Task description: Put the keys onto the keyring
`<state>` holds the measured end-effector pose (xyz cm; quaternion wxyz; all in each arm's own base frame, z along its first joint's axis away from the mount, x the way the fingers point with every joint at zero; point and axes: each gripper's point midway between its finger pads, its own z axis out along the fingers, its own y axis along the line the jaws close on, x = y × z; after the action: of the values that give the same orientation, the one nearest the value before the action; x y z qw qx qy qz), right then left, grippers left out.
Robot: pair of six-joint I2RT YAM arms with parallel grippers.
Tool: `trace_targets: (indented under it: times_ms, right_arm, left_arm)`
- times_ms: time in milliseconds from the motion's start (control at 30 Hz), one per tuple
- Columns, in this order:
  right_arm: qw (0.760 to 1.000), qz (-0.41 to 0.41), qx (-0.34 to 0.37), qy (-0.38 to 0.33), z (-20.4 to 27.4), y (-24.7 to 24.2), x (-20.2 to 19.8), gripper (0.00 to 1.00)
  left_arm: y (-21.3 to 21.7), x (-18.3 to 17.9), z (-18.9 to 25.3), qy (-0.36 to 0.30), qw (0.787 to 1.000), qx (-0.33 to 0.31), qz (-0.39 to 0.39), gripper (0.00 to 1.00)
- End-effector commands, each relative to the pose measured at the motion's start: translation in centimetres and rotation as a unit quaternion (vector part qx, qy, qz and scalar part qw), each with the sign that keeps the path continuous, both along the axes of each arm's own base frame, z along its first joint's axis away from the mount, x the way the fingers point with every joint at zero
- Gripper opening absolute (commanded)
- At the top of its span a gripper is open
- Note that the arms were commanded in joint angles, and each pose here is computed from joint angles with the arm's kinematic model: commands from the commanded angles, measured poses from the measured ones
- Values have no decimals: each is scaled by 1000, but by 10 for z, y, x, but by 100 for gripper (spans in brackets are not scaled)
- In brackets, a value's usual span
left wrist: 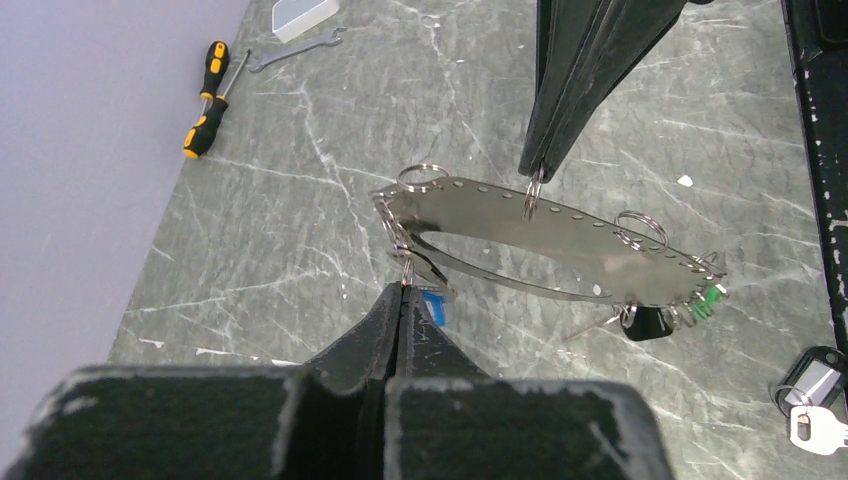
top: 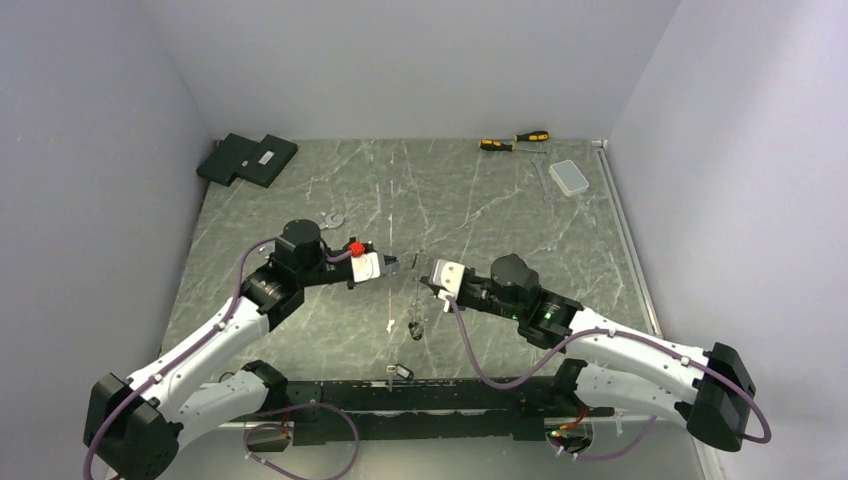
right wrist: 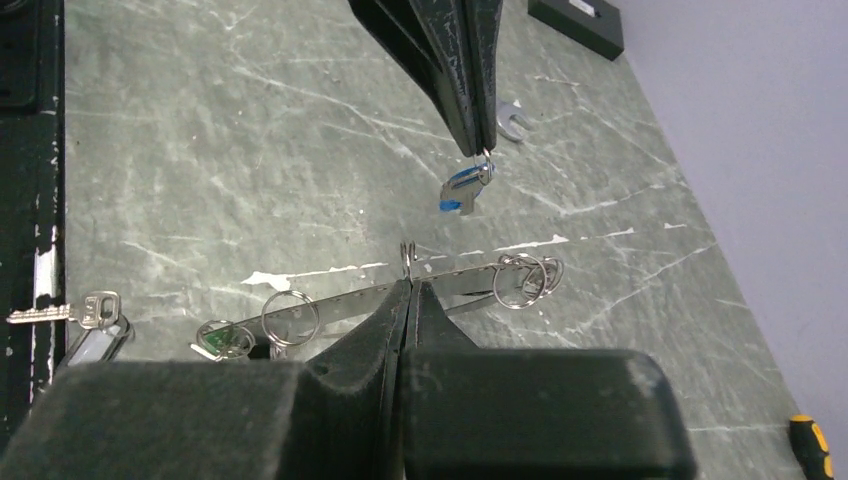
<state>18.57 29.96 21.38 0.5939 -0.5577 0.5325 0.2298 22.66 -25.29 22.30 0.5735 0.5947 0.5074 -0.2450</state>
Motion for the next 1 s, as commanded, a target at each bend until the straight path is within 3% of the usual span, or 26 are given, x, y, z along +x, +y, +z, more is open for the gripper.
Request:
trace_targets:
  times_ms: [0,967]
  right_arm:
    - [999,33,29,-22,33,9,0,0]
    - [998,61,15,17,24,20,11,0]
  left_arm:
    - [-5,-1,10,-21,1000,-12,-16,0]
    - [-16,-23,-9,-3,995,7,-96,0]
